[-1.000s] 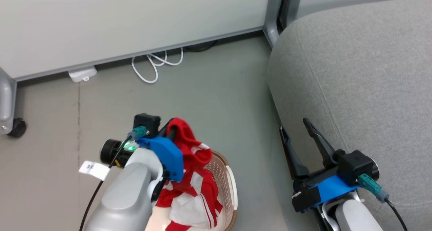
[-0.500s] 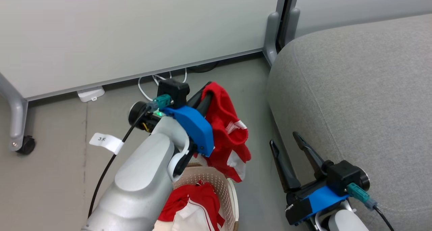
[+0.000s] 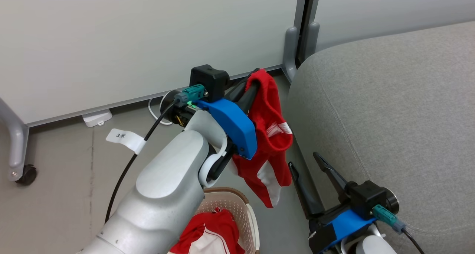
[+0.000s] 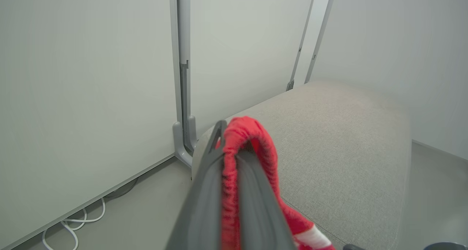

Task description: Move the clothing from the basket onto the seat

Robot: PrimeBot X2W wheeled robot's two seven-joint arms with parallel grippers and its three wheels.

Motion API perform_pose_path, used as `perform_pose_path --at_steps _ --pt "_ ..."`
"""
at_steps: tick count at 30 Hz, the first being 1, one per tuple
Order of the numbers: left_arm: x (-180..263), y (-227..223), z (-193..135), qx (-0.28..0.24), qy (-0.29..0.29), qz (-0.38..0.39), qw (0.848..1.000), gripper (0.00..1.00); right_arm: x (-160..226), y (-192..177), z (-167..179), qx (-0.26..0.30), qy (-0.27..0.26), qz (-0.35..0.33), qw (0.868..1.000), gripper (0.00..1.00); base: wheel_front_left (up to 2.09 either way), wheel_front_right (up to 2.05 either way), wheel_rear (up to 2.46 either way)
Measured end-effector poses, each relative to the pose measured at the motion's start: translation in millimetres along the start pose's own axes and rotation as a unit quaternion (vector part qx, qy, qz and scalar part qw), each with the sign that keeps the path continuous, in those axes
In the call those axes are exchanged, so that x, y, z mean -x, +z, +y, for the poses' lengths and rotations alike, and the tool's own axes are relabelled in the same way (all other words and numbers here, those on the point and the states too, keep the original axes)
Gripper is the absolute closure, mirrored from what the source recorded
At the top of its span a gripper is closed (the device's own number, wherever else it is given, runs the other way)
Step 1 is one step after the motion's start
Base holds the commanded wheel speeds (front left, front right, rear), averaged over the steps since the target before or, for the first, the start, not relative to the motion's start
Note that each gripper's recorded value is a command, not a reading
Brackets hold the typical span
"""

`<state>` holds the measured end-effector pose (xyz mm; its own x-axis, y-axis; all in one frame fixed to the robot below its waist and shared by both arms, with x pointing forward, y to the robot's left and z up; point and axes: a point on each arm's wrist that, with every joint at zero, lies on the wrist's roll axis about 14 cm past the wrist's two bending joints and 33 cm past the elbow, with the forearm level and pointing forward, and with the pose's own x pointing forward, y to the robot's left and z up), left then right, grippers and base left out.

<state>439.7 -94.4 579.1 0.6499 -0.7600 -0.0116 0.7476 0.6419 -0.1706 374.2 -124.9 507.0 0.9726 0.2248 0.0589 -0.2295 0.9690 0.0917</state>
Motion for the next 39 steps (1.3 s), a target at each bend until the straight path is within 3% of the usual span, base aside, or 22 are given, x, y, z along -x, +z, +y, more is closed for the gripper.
perform_pose_path --at_steps 22,39 --pt "-5.9 -10.5 -8.5 0.007 -0.015 0.018 1.0 1.0 -27.3 -8.0 12.4 0.039 0.038 0.029 0.998 0.0 0.0 0.0 0.0" --pt "-4.5 -12.2 -12.6 0.009 -0.021 0.024 0.999 1.0 -54.9 -18.6 35.6 0.077 0.097 0.061 0.99 0.0 0.0 0.0 0.0"
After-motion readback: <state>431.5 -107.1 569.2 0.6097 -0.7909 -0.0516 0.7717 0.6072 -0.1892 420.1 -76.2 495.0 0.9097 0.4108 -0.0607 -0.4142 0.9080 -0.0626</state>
